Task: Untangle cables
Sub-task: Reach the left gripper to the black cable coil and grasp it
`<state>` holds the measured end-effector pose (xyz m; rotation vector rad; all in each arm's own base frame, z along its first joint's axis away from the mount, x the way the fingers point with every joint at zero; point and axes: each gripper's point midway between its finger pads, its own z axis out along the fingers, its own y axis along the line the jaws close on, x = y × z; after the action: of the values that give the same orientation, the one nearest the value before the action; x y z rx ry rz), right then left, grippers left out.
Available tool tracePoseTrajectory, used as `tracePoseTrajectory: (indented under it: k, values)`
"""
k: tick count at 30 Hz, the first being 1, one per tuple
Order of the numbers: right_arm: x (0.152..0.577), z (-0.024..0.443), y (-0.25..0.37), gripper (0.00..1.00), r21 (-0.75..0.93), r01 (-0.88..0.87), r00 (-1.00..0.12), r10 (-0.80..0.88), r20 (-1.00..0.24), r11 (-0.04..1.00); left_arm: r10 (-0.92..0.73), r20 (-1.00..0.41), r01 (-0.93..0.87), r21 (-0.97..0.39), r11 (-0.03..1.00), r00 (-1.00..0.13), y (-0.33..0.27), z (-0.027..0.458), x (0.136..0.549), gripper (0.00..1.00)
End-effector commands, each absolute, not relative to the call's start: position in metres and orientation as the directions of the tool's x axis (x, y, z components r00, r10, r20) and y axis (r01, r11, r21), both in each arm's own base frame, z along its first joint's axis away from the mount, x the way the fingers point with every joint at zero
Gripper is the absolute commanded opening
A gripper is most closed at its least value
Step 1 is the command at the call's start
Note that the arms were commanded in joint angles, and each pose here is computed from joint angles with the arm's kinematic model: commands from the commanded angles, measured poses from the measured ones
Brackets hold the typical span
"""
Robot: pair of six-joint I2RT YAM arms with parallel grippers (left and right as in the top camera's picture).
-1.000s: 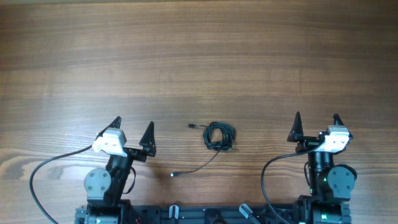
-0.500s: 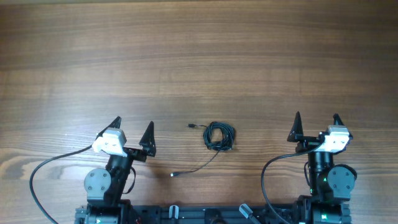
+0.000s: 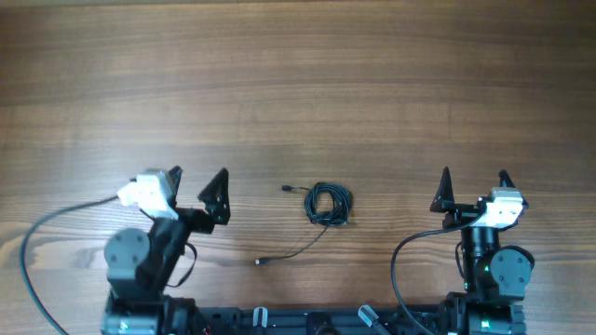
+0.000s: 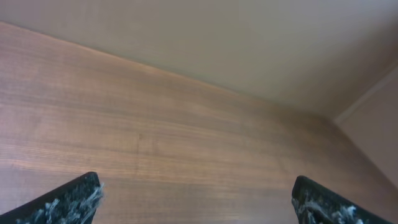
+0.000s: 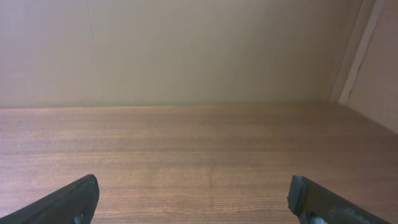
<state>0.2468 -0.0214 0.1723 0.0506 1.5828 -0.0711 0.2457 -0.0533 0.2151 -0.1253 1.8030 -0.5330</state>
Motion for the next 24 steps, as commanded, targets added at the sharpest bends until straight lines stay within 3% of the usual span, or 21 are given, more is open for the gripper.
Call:
tracePoseTrajectory:
  k: [1,4,10,16,24]
  values:
    - [0.247,0.174,-0.018,1.00,-0.025,0.060,-0.004,-0.025,-1.000,0.998,-0.313,-0.863,0.221,-0.420,0.880,-0.397,-0.066,0.242,0.262,1.00]
    - [0.247,0.174,-0.018,1.00,-0.026,0.060,-0.004,-0.025,-1.000,0.998,-0.147,-0.874,0.387,-0.349,0.853,-0.464,-0.092,0.251,0.281,1.00]
    - [0.247,0.174,-0.018,1.00,-0.025,0.060,-0.004,-0.025,-1.000,0.998,0.009,-0.828,0.525,-0.346,0.778,-0.560,-0.137,0.235,0.312,1.00]
    - [0.247,0.174,-0.018,1.00,-0.026,0.060,-0.004,-0.025,-1.000,0.998,0.285,-0.773,0.573,-0.122,0.810,-0.567,-0.184,0.201,0.331,1.00]
    - [0.247,0.174,-0.018,1.00,-0.026,0.060,-0.004,-0.025,-1.000,0.998,0.520,-0.621,0.734,-0.136,0.665,-0.586,-0.255,0.134,0.277,1.00]
